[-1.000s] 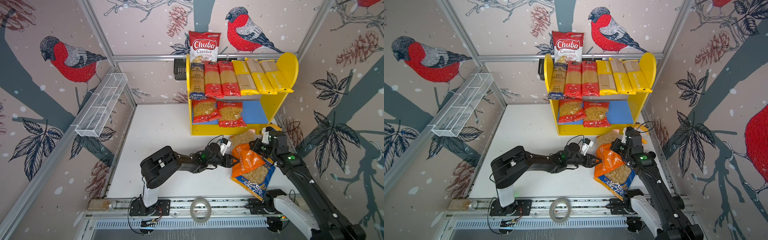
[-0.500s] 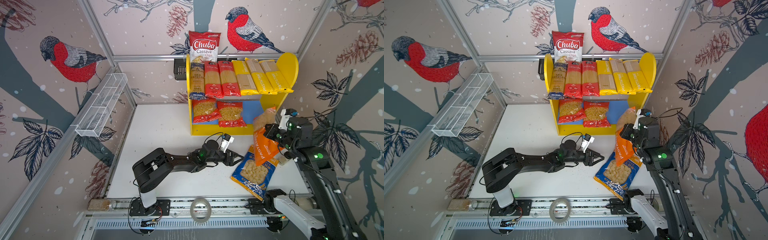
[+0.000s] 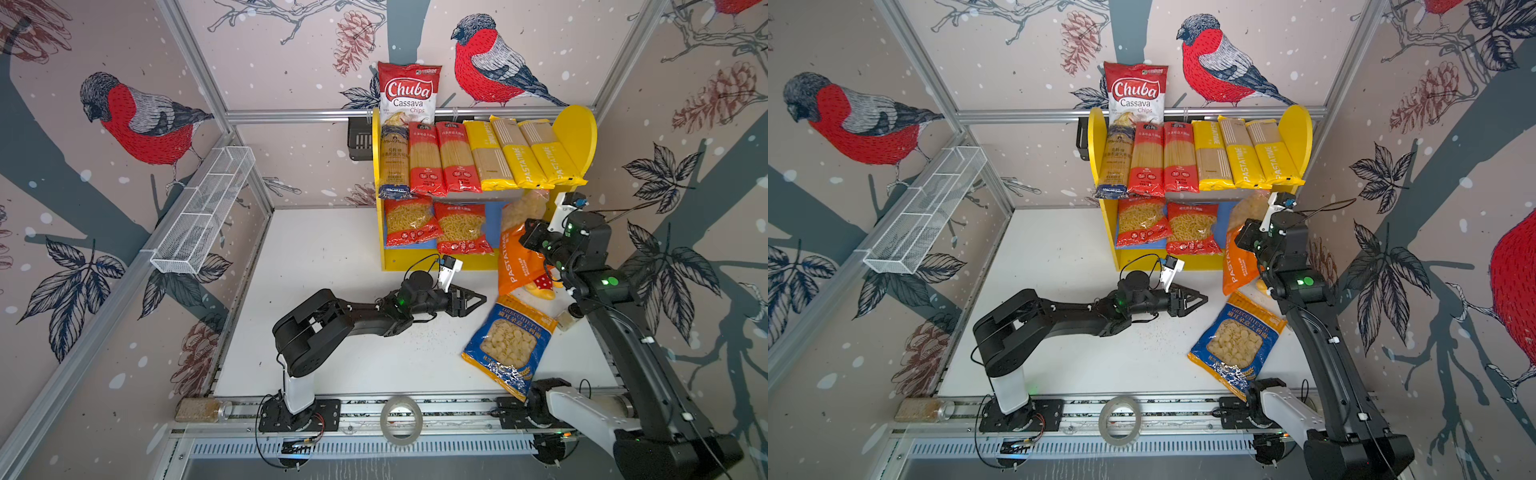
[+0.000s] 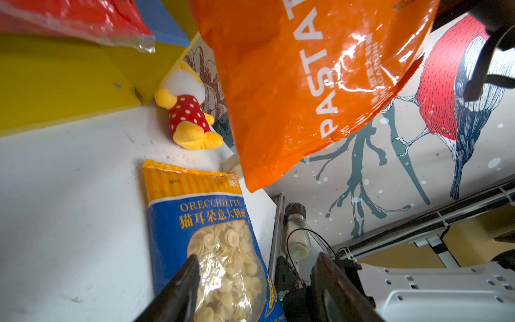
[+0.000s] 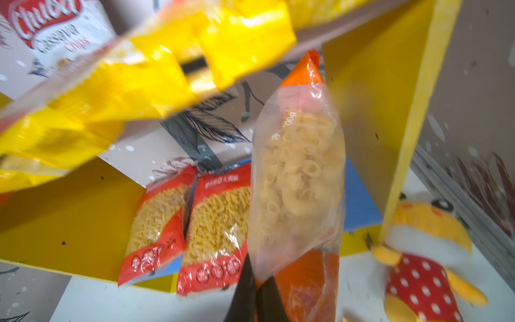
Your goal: Place and organize the pasta boxes and bags onto the shelf
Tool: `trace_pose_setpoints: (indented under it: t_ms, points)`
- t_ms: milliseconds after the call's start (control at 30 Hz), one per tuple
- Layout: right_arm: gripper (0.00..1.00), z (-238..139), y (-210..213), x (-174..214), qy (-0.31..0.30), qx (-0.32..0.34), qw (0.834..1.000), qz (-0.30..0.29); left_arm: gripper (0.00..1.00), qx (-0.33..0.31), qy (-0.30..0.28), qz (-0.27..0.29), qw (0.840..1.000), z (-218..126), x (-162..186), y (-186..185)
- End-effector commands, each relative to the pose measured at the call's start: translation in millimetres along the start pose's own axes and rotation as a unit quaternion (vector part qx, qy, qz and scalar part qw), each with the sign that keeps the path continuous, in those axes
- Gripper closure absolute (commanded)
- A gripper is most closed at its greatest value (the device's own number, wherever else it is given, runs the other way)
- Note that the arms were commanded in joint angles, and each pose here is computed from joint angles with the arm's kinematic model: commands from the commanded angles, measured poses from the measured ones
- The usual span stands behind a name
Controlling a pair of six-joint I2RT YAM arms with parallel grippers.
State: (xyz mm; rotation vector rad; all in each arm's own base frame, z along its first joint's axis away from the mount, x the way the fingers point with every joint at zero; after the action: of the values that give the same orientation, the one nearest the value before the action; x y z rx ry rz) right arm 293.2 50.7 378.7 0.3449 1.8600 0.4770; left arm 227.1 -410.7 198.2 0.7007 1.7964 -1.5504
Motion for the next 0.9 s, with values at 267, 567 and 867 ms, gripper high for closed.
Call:
trace_pose_setpoints:
  t_ms: [267,567,867]
  points:
    - [1.0,19,28,-41,-0.16,-0.146,0.976,-0.024,0.35,-0.009,-0.016,0.026,0.999,8,-15,9]
    - [1.0,67,-18,-22,-0.138,-0.138,0.981,0.006,0.35,-0.057,0.001,0.037,0.998,10,-13,23]
    - [1.0,97,-97,23,-0.079,0.028,0.993,0.078,0.35,-0.067,0.006,0.032,0.997,13,-11,28]
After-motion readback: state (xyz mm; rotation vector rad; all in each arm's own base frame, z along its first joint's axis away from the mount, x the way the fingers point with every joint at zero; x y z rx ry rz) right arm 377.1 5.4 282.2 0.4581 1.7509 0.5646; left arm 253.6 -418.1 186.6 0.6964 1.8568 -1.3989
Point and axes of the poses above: each gripper's point midway between its finger pads, its own z axis out along the fingers, its own y axis along the line the jaws close on, x = y × z, the point moved 6 cm from there along -z, back along the fingers, and after that the axes turned 8 degrees about z, right-handed, at the moved point
